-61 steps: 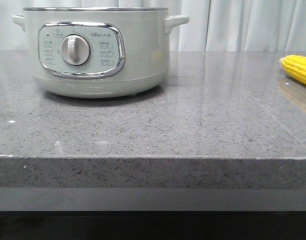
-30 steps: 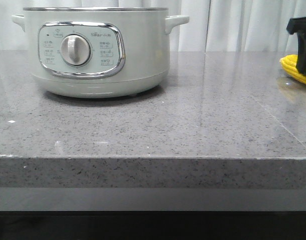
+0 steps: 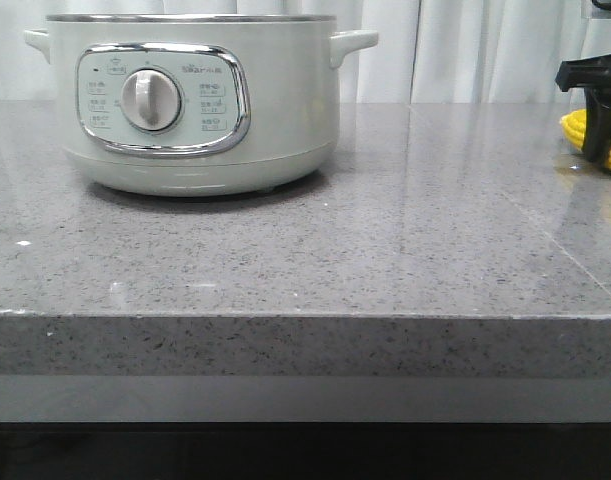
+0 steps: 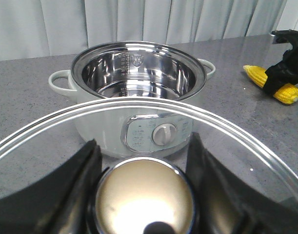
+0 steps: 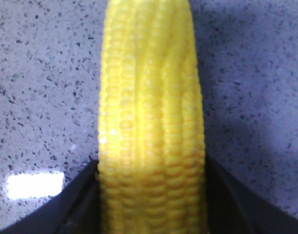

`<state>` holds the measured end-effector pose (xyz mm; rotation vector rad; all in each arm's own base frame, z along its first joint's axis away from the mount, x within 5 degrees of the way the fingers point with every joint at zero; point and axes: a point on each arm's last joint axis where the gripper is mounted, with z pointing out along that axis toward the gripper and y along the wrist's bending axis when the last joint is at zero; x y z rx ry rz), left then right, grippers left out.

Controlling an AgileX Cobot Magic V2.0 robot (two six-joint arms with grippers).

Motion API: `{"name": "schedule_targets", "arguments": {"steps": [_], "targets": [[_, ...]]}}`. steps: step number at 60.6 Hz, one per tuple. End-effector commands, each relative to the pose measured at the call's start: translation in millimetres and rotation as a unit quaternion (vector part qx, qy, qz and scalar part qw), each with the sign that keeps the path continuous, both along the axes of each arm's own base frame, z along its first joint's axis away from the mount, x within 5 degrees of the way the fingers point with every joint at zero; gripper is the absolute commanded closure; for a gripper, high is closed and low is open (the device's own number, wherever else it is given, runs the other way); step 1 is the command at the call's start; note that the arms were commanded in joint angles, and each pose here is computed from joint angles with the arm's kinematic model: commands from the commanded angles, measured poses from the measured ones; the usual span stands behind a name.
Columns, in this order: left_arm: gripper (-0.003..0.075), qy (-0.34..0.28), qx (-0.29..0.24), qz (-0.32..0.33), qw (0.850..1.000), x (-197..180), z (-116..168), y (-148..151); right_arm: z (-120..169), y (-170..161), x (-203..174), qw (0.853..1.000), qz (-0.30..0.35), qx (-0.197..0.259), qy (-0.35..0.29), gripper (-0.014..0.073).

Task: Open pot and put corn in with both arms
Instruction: 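Lift the corn with the right gripper and carry it over the pot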

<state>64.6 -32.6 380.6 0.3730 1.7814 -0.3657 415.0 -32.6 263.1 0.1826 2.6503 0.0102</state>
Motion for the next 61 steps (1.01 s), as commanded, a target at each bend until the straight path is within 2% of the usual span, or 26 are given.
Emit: {"name": "schedule_targets", "arguments": {"steps": [1, 10, 20, 28, 36, 48, 61], "targets": [[0.0500, -0.075, -0.038, -0.002, 0.996, -0.7, 21.9, 0.0, 30.9, -2.8, -1.0, 0.998, 0.003, -0.012, -0.057, 0.0281], [0.0500, -0.075, -0.038, -0.002, 0.996, -0.7, 21.9, 0.0, 31.3, -2.6, -3.1, 0.999, 0.003, -0.012, -0.048, 0.0289], [0.0500, -0.075, -0.038, -0.002, 0.996, -0.7, 21.9, 0.0, 44.1, -0.3, -13.5, 0.999, 0.005, -0.010, -0.042, 0.0289], [0.0500, -0.075, -0.038, -0.002, 0.996, -0.7, 21.9, 0.0, 67.3, 10.1, -28.9, 0.999, 0.015, -0.005, -0.052, 0.0289], [0.0500, -0.075, -0.038, -0.002, 0.996, -0.7, 21.9, 0.0, 99.2, 33.9, -48.9, 0.995, 0.046, -0.003, -0.089, 0.0289], [0.0500, -0.075, -0.038, -0.002, 0.996, -0.7, 21.9, 0.0, 142.2, 87.2, -83.6, 0.980, 0.127, 0.007, -0.156, 0.0289], [0.0500, -0.075, -0.038, -0.002, 0.996, -0.7, 21.9, 0.0, 173.8, 141.9, -122.0, 0.951, 0.215, 0.057, -0.214, 0.0289]]}}
